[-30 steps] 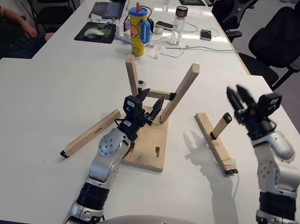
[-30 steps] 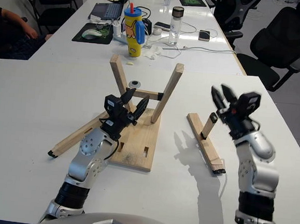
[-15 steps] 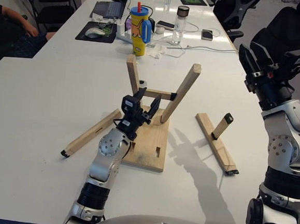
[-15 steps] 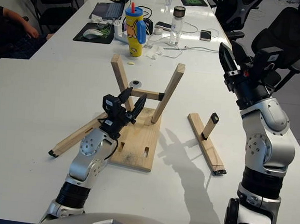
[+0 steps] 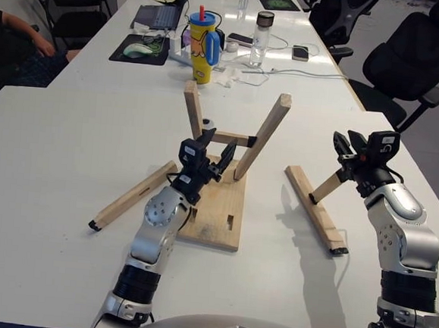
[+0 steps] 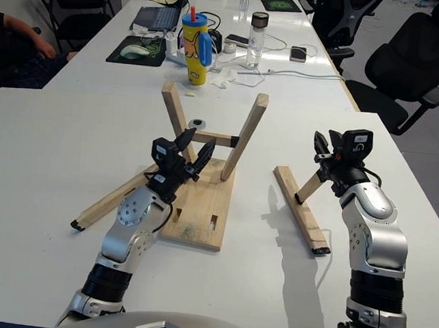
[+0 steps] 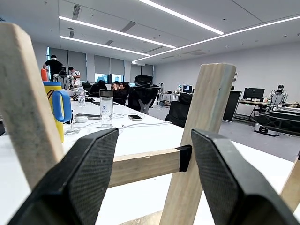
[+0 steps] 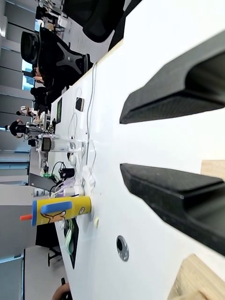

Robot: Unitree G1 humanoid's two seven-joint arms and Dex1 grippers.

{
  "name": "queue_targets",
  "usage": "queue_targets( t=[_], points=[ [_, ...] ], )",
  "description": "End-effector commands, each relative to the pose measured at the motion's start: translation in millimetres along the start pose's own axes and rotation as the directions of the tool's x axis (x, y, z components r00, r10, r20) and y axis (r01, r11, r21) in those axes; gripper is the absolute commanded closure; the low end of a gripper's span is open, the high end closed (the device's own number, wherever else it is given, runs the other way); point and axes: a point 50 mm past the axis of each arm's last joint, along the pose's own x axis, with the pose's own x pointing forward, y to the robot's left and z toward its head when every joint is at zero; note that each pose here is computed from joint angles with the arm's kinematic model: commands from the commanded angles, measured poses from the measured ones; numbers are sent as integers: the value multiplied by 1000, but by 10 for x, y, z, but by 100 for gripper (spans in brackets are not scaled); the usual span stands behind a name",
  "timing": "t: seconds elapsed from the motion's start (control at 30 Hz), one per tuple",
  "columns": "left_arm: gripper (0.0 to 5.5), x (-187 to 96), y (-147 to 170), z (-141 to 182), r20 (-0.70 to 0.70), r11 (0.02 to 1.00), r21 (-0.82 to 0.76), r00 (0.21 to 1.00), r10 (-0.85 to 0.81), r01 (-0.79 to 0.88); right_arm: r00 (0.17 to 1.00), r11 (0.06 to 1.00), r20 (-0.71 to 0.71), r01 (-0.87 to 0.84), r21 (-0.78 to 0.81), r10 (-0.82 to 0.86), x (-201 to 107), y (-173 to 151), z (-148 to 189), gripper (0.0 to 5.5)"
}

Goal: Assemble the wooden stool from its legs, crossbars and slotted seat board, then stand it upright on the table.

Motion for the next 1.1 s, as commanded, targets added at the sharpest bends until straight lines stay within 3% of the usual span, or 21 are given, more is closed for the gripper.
queue_targets(
  t=[0.03, 0.2, 0.33, 0.43, 0.5, 0.57, 0.63, 0.7, 0.77, 0.93, 1.1],
  points=[
    [265, 8, -6, -4, 1, 1000, 3, 1000, -2, 2, 998, 999, 59, -5, 44, 3, 3, 23, 30, 395],
    [265, -4, 14, -3, 1, 1000, 10, 1000, 17, -17, 935, 993, 347, -29, -111, 66, -24, 80, 731, 395],
    [265, -30, 33, -17, 1, 999, 14, 999, 44, -44, 903, 971, 363, -197, -132, 232, -68, 278, 985, 395],
    [265, -27, 59, -18, -5, 997, 37, 998, 64, -64, 867, 882, 169, -470, -29, 468, -315, 565, 651, 395],
    [265, -38, 77, -15, -7, 995, 58, 997, 83, -82, 786, 788, -55, -612, 73, 616, -616, 679, 253, 377],
    [265, -59, 97, -30, -18, 991, 80, 994, 106, -104, 718, 755, -235, -626, 193, 655, -888, 652, -94, 351],
    [265, -78, 115, -51, -34, 986, 103, 991, 133, -129, 742, 815, -337, -520, 254, 579, -1055, 503, -354, 324],
    [265, -98, 114, -50, -31, 986, 92, 989, 145, -141, 847, 894, -290, -401, 202, 445, -1066, 311, -414, 290],
    [237, -119, 90, -49, -26, 988, 59, 990, 142, -141, 888, 936, -302, -313, 158, 348, -1137, 109, -542, 259],
    [169, -191, 61, -47, -40, 993, 52, 993, 109, -106, 905, 973, -359, -218, 75, 230, -1157, -160, -688, 186],
    [112, -246, 68, -28, -60, 999, 28, 997, 41, -40, 871, 969, -432, -241, 43, 236, -1025, -151, -795, 115]
  ],
)
